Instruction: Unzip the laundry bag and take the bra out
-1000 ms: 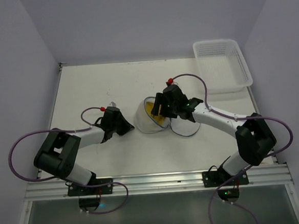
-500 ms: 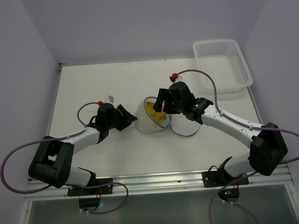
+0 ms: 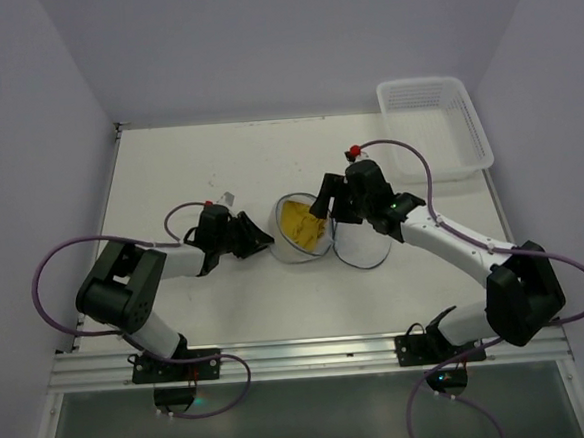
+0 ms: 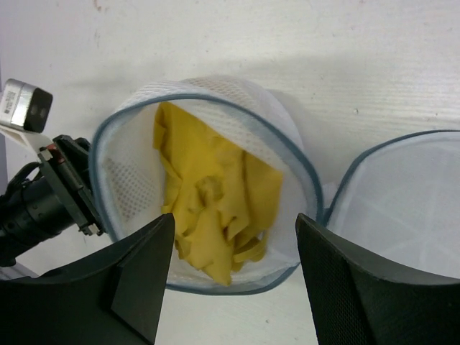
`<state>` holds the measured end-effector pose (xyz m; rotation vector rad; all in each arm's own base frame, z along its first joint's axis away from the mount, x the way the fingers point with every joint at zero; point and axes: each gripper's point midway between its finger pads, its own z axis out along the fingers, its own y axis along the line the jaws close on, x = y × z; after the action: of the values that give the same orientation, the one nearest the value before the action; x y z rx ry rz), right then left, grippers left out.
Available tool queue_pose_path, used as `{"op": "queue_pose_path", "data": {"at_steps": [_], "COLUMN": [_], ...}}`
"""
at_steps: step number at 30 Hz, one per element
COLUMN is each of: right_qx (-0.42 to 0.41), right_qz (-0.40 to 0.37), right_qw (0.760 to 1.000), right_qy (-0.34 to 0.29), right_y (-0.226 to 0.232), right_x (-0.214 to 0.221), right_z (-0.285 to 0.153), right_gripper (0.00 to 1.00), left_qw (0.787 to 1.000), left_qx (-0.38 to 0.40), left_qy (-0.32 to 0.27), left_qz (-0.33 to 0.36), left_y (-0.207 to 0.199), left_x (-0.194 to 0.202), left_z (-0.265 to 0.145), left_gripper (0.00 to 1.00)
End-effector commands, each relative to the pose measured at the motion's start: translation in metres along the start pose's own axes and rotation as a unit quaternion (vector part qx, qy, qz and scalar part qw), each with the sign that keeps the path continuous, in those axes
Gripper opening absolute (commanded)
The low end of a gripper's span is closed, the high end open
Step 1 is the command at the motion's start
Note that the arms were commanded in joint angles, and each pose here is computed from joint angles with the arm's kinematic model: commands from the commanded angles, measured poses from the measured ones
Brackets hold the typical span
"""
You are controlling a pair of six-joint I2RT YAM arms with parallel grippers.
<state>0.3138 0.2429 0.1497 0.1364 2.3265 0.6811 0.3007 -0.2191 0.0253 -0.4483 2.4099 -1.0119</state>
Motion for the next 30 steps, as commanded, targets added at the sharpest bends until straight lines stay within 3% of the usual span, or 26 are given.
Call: {"op": "queue_pose_path", "data": {"at_steps": [1, 4, 7, 14, 20, 23, 27, 30], "right_qx": [-0.035, -0.041, -0.052, -0.077, -0.085, -0.080, -0.069, -0.092], "right_qz": [0.021, 0.020, 0.019, 0.011, -0.006, -0.015, -0.025, -0.040], "right_qw": [0.999, 0.999, 0.998, 0.996, 0.995, 0.994, 0.994, 0.992], "right_qy": [0.013, 0.020, 0.025, 0.046, 0.060, 0.069, 0.078, 0.076], "right_y": [0.005, 0.008, 0.013, 0.026, 0.037, 0.039, 0.038, 0.053], "right_x": [0.003, 0.003, 0.004, 0.016, 0.023, 0.026, 0.028, 0.018], "right_z": [0.013, 0.019, 0.023, 0.027, 0.032, 0.036, 0.035, 0.014], "right_gripper": [0.70, 0.70, 0.68, 0.59, 0.45, 0.36, 0.03, 0.00], "left_qw": [1.000, 1.000, 1.000, 1.000, 1.000, 1.000, 0.999, 0.999], "left_qx": [0.009, 0.003, -0.001, -0.003, -0.005, -0.007, -0.021, -0.040], "left_qy": [0.001, -0.001, 0.000, -0.003, -0.004, -0.010, -0.016, -0.022], "left_qz": [0.006, 0.003, 0.005, 0.015, 0.018, 0.019, 0.020, 0.019], "left_y": [0.005, 0.008, 0.010, 0.003, 0.000, -0.002, 0.000, 0.005], "left_x": [0.002, 0.003, 0.004, 0.004, 0.002, 0.000, -0.003, -0.006], "left_z": [0.004, 0.004, 0.005, 0.006, 0.005, 0.004, 0.002, -0.001], "left_gripper": [0.34, 0.20, 0.12, 0.05, 0.00, 0.00, 0.00, 0.00]}}
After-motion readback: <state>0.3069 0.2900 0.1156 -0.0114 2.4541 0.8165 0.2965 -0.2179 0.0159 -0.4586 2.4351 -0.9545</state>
